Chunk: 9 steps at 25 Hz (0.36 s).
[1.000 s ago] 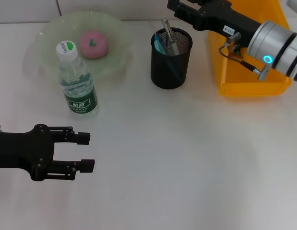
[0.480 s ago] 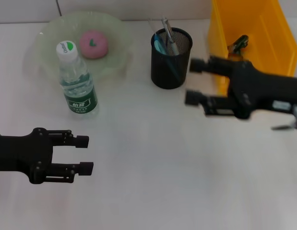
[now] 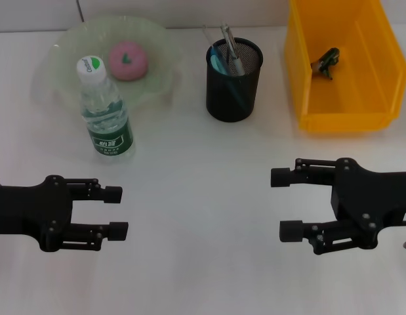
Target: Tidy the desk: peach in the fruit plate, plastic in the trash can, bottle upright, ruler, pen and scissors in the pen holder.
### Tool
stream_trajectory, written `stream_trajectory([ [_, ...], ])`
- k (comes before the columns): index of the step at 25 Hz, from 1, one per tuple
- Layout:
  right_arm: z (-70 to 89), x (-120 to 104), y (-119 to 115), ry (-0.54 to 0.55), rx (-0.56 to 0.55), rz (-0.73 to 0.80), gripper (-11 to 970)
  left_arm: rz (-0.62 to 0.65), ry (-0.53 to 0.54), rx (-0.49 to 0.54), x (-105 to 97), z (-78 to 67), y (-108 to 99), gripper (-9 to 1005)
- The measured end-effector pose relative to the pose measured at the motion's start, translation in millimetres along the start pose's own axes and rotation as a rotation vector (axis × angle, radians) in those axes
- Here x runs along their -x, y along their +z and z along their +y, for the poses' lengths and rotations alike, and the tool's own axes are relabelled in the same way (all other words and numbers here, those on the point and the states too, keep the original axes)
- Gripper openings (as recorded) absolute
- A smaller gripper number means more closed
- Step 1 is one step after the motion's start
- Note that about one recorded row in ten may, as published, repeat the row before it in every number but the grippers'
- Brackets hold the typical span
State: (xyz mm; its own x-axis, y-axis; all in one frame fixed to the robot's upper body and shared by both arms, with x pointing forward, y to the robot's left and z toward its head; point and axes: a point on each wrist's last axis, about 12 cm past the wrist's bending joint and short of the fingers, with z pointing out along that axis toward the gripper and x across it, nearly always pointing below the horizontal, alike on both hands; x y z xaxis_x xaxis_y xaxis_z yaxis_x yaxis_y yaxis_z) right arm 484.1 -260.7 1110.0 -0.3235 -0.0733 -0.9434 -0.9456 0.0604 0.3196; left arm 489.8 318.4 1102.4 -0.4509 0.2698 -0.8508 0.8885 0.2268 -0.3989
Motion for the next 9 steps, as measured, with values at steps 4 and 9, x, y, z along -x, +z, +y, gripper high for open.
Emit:
stream_trajectory([
  [4,0.6,-1.4,0.3,0.005,0.002,-0.002,834,0.0,0.0,-0.003,0.4,0.1,0.5,726],
  [9,1.6,-2.9,0.4,0.01,0.005,-0.004,834,0.003,-0.001,-0.005,0.4,0.2,1.1,726],
])
